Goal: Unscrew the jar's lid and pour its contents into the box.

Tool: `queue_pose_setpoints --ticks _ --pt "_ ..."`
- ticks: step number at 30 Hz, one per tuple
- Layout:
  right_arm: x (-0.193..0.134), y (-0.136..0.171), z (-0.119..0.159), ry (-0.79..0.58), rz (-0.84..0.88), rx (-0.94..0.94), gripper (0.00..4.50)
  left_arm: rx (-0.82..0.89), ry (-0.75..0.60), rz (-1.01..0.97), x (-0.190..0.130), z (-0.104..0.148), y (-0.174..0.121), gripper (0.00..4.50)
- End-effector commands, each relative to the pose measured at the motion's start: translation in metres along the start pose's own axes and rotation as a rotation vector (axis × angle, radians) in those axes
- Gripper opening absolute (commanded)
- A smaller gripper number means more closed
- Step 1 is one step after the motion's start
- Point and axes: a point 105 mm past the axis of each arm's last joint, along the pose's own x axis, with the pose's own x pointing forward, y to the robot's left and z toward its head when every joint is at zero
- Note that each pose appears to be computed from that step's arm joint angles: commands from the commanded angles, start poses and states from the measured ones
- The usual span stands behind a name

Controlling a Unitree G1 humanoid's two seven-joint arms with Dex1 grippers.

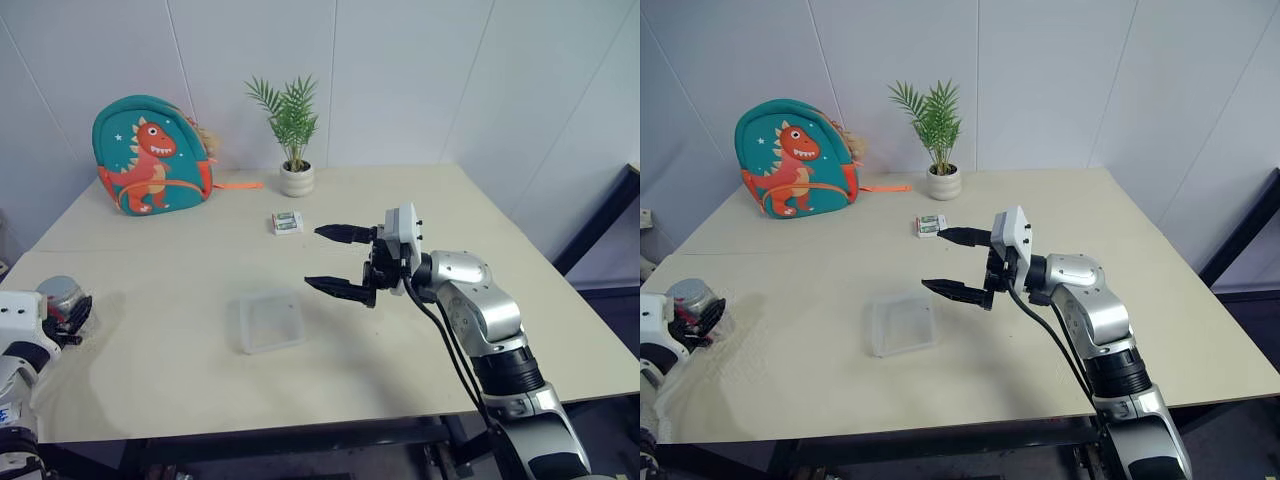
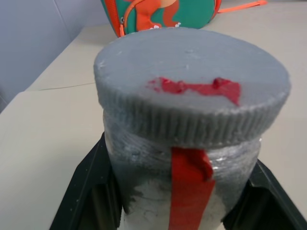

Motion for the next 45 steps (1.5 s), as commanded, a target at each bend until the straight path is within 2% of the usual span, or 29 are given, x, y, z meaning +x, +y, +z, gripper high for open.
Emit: queue_pose_setpoints --ticks 1,6,10,14,19,22,28,34,39,45 --pt "-0.002 0.001 0.014 -0.04 0.004 -0.035 4.5 0.025 -0.019 0.035 -0.007 0.006 0.013 2.01" --pt "0.0 0.001 0.013 -0.041 0.01 -0.028 4.5 0.029 -0.042 0.029 -0.009 0.008 0.01 2.01" --pt "0.0 0.002 0.011 -0.037 0.013 -0.026 4.5 0.031 -0.151 -0.069 -0.001 0.034 -0.013 2.01" --pt "-0.004 0.001 0.012 -0.027 0.0 -0.018 4.5 0.03 -0.271 -0.276 0.003 0.078 -0.062 2.01" --pt "-0.008 0.003 0.011 -0.006 -0.013 0.001 4.5 -0.02 -0.283 -0.641 -0.01 0.107 -0.134 2.01" --pt "-0.007 0.006 0.011 0.008 -0.02 0.017 4.5 -0.051 -0.276 -0.812 -0.015 0.118 -0.168 2.01" --pt "0.001 0.007 0.01 0.046 -0.096 0.087 4.5 -0.072 -0.228 -1.118 -0.014 0.126 -0.236 2.01" --pt "0.016 0.016 0.01 0.064 -0.143 0.182 4.5 -0.067 -0.218 -1.248 -0.001 0.134 -0.275 2.01" --pt "0.028 0.018 0.003 0.09 -0.2 0.216 4.5 -0.051 -0.197 -1.307 0.003 0.132 -0.293 2.01" --pt "0.039 0.011 -0.006 0.129 -0.272 0.199 4.5 -0.059 -0.171 -1.333 0.003 0.125 -0.298 2.01"
